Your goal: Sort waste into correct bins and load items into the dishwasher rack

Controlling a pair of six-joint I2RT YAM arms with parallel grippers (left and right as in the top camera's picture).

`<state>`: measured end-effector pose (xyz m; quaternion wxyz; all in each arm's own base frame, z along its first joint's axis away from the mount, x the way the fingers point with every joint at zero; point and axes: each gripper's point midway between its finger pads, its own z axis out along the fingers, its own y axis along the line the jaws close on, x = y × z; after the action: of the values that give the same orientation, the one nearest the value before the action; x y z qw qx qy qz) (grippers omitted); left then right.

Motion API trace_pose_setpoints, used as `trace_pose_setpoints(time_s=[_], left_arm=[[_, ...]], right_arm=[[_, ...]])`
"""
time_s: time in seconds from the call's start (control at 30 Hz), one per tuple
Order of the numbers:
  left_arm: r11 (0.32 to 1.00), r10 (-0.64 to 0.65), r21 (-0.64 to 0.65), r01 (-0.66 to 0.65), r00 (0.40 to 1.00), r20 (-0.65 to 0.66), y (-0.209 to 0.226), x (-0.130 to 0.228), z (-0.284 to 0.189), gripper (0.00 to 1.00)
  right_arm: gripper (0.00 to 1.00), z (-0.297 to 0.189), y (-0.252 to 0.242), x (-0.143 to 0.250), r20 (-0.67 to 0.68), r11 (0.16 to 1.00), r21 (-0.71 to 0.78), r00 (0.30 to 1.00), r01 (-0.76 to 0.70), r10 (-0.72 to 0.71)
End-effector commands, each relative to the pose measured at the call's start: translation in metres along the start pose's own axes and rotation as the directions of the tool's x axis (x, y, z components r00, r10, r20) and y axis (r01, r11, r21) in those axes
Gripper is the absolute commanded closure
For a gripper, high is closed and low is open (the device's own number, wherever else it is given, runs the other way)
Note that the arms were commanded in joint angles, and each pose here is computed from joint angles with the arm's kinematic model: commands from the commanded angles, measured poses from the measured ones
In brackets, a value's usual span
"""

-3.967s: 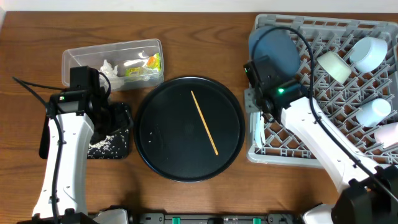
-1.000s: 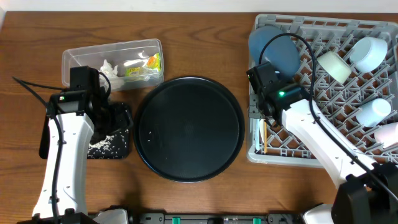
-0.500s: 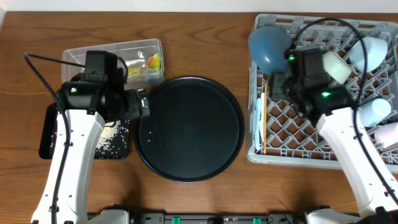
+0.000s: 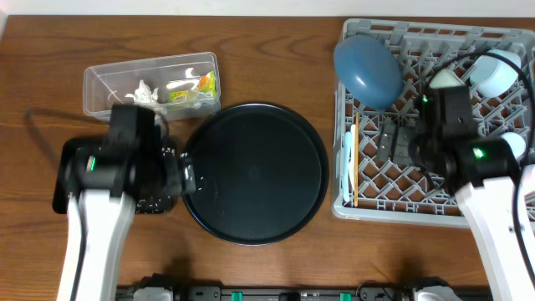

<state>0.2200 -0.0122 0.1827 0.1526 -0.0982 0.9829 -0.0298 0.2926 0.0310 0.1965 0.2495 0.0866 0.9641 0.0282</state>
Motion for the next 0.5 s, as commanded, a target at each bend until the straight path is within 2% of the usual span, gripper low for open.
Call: trace_pose_setpoints(time_s=[0.0, 0.13, 0.27, 0.37, 0.47], left_arm=[[1.0, -0.024, 0.016, 0.022, 0.985, 0.174, 0.009, 0.015, -0.017, 0.02], [0.997, -0.057, 0.079, 0.027, 0.913, 0.403, 0.014, 0.031, -0.034, 0.02], [0.988, -0.086, 0.151, -0.007, 0.797, 0.597, 0.013, 0.035, -0.058, 0.02], [0.983, -0.104, 0.179, -0.029, 0.718, 0.689, 0.013, 0.035, -0.079, 0.02], [0.981, -0.111, 0.188, -0.038, 0.687, 0.718, 0.014, 0.041, -0.087, 0.02]], right_arm=[[0.01, -0.011, -0.009, 0.012, 0.09, 1.0, -0.01, 0.996, -0.025, 0.026], [0.01, -0.021, -0.018, 0.026, 0.252, 0.998, -0.043, 0.967, -0.034, 0.044], [0.01, -0.027, -0.03, 0.044, 0.36, 0.998, -0.05, 0.931, -0.047, 0.062], [0.01, -0.026, -0.035, 0.058, 0.38, 0.997, -0.055, 0.923, -0.048, 0.065], [0.01, -0.021, -0.04, 0.076, 0.342, 0.998, -0.04, 0.938, -0.048, 0.059]])
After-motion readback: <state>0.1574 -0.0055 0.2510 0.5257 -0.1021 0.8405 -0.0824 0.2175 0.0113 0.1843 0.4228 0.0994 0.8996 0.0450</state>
